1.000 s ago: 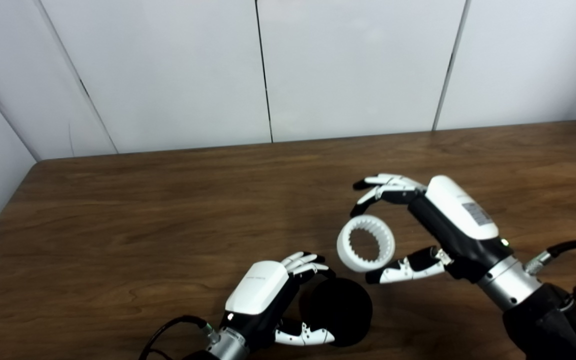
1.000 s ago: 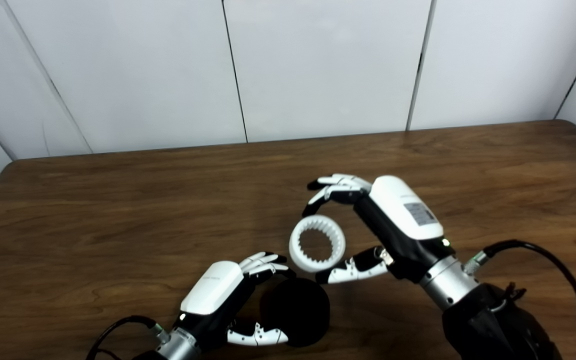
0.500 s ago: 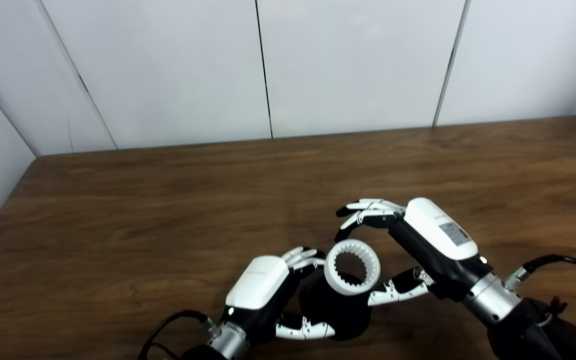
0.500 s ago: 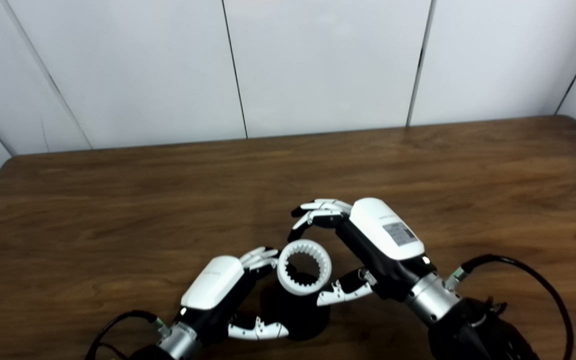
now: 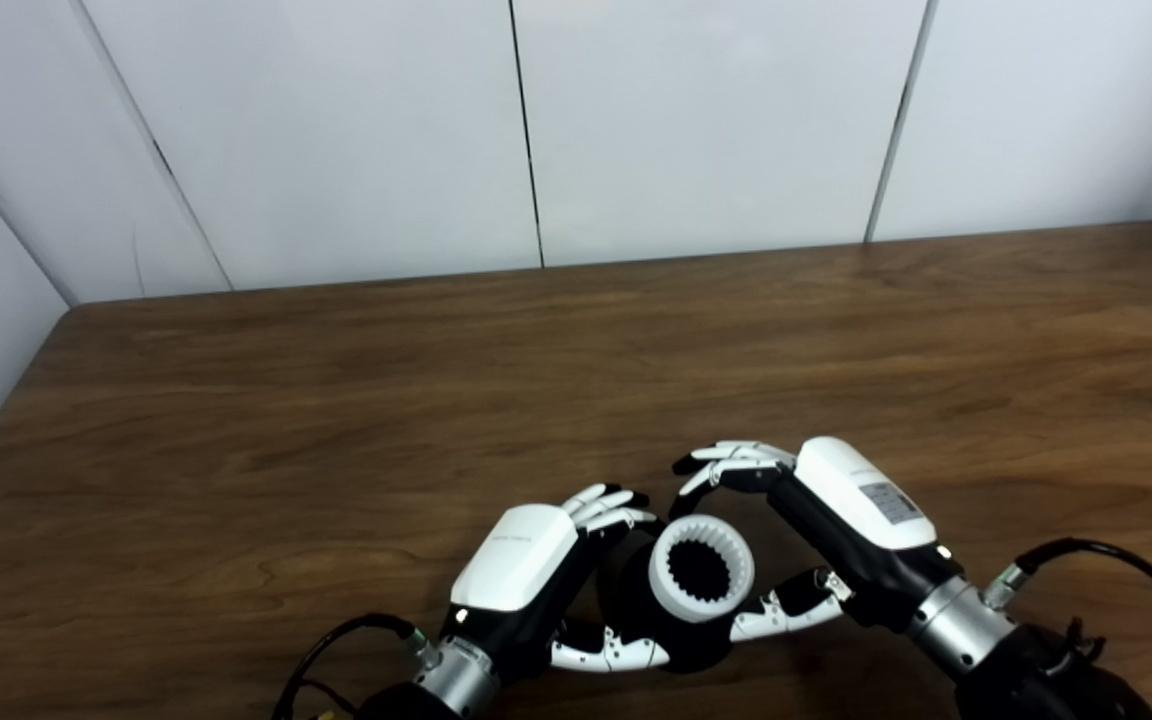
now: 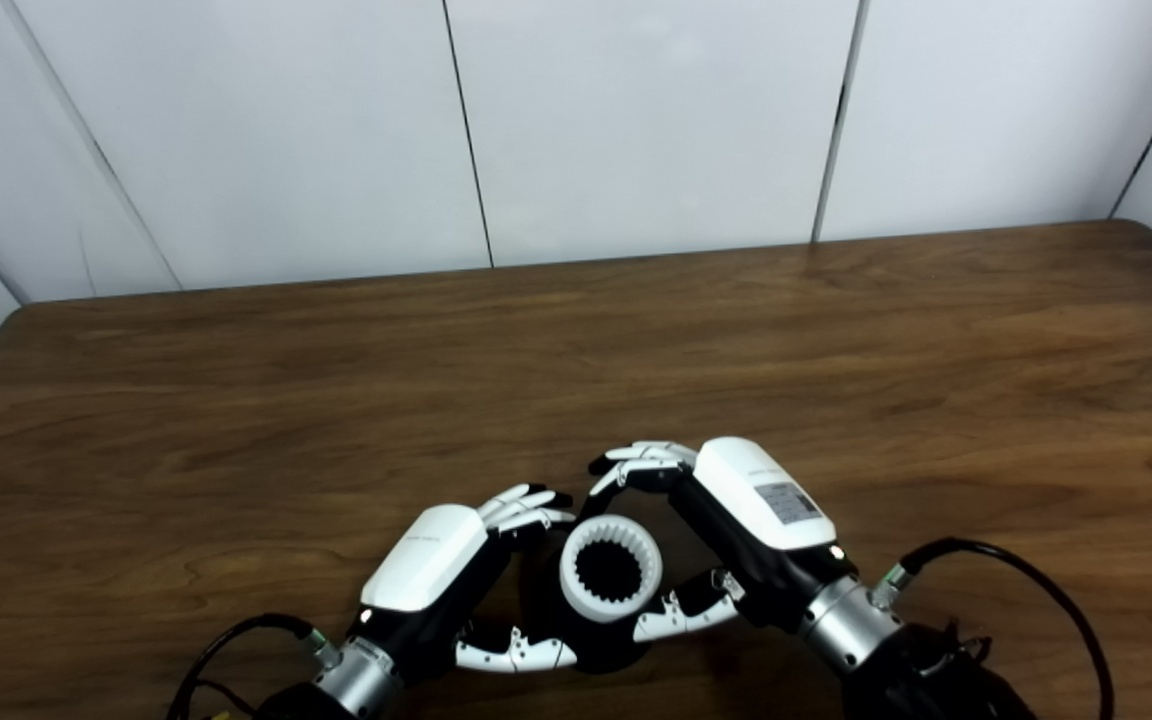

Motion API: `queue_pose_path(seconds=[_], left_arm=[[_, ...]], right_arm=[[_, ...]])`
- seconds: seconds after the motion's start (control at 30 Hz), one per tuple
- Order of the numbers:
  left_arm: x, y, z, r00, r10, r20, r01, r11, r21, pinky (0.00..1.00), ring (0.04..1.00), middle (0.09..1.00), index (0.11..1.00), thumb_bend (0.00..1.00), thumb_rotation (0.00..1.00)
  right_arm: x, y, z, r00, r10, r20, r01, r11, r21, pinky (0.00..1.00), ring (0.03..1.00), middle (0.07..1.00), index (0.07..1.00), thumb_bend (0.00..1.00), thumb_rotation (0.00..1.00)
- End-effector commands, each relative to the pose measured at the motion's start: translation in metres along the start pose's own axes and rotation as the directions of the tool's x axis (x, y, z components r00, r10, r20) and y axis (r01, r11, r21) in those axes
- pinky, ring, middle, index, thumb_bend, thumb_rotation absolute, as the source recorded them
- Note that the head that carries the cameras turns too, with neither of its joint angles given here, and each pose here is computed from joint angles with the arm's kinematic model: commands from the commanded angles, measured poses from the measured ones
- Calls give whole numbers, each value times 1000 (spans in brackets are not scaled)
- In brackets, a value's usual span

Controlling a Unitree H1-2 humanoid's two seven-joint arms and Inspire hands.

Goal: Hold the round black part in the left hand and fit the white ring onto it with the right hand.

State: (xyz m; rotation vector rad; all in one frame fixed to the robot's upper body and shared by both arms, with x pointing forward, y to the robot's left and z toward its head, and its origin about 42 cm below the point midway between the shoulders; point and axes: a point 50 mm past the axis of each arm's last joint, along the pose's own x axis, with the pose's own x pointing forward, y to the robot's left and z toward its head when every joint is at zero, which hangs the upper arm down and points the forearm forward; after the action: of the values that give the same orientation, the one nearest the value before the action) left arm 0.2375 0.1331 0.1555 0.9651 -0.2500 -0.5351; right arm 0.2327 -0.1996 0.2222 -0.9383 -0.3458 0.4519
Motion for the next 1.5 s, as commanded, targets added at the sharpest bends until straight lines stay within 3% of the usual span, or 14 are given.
queue_pose_path(seconds=[0.0, 0.57, 1.47], left_arm=[[-4, -5, -6, 999, -41, -34, 42, 998, 35, 811, 930, 893, 743, 891, 454], [-3, -6, -2, 999, -39, -32, 40, 999, 32, 785, 930, 893, 741, 892, 454], [-2, -4, 7, 998, -50, -44, 51, 999, 18, 770, 933, 904, 749, 882, 430]], right_arm=[[3, -6, 6, 998, -41, 55, 42, 999, -19, 719, 842, 801, 492, 524, 151], [10, -3, 5, 998, -32, 58, 33, 999, -19, 730, 854, 808, 492, 524, 152], [23, 1, -1, 997, 40, 71, -36, 998, -53, 744, 860, 808, 493, 524, 151]])
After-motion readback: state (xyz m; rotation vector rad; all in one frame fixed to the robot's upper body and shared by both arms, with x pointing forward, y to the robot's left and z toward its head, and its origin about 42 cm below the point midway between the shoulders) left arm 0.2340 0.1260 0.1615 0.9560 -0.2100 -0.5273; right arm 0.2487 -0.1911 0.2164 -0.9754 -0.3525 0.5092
